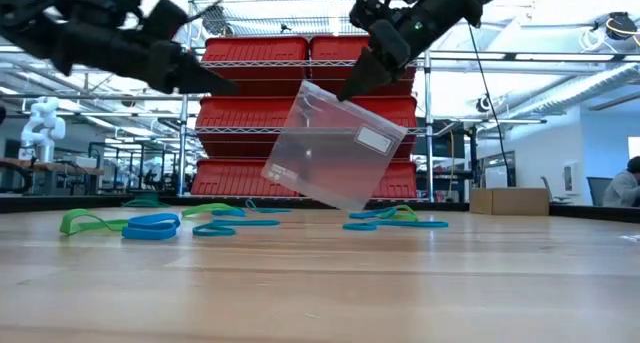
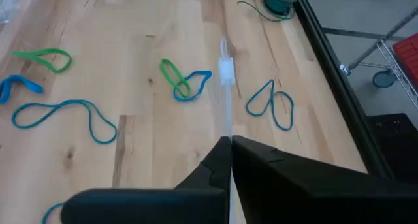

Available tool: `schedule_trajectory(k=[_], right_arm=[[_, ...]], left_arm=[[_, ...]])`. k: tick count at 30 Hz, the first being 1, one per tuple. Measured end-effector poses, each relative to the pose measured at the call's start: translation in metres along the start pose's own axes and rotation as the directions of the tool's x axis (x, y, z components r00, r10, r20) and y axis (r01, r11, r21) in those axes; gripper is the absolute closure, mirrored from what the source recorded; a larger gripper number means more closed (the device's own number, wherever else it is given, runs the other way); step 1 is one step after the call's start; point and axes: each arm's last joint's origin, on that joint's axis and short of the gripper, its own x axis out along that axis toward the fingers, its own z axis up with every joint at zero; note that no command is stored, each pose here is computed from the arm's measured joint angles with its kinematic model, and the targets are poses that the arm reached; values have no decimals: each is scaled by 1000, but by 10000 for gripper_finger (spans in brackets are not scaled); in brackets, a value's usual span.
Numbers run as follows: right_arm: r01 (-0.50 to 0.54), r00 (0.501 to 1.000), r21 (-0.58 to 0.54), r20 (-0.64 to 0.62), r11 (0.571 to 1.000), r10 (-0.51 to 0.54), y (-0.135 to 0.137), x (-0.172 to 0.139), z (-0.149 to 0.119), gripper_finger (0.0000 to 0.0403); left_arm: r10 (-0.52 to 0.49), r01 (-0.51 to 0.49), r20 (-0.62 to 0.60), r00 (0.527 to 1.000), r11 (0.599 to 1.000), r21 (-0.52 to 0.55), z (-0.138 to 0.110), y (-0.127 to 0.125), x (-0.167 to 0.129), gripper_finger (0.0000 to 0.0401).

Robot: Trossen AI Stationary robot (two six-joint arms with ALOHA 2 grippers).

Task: Sort rubber bands
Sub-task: Open the top zip bag

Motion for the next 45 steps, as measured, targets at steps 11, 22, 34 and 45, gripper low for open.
schedule_trajectory(k=[11,22,34,45], right_arm=[[1,1000,22,5,1000,-1,0,0,1,403],[-6,1000,6,-4,1000,6,3,0,0,403],[-6,1000,-10,-5,1000,6,3,0,0,403],[-6,1000,-22,2,1000,6,3,0,1,399]], left_arm=[[-152,151,-57,987,988,-15,24,-1,66,291],[-166,161,-96,981,985,-59,26,-2,98,266],[-210,205,-50,977,975,-90,31,-3,97,304],[-193,190,-28,981,978,-84,33,-2,98,397]])
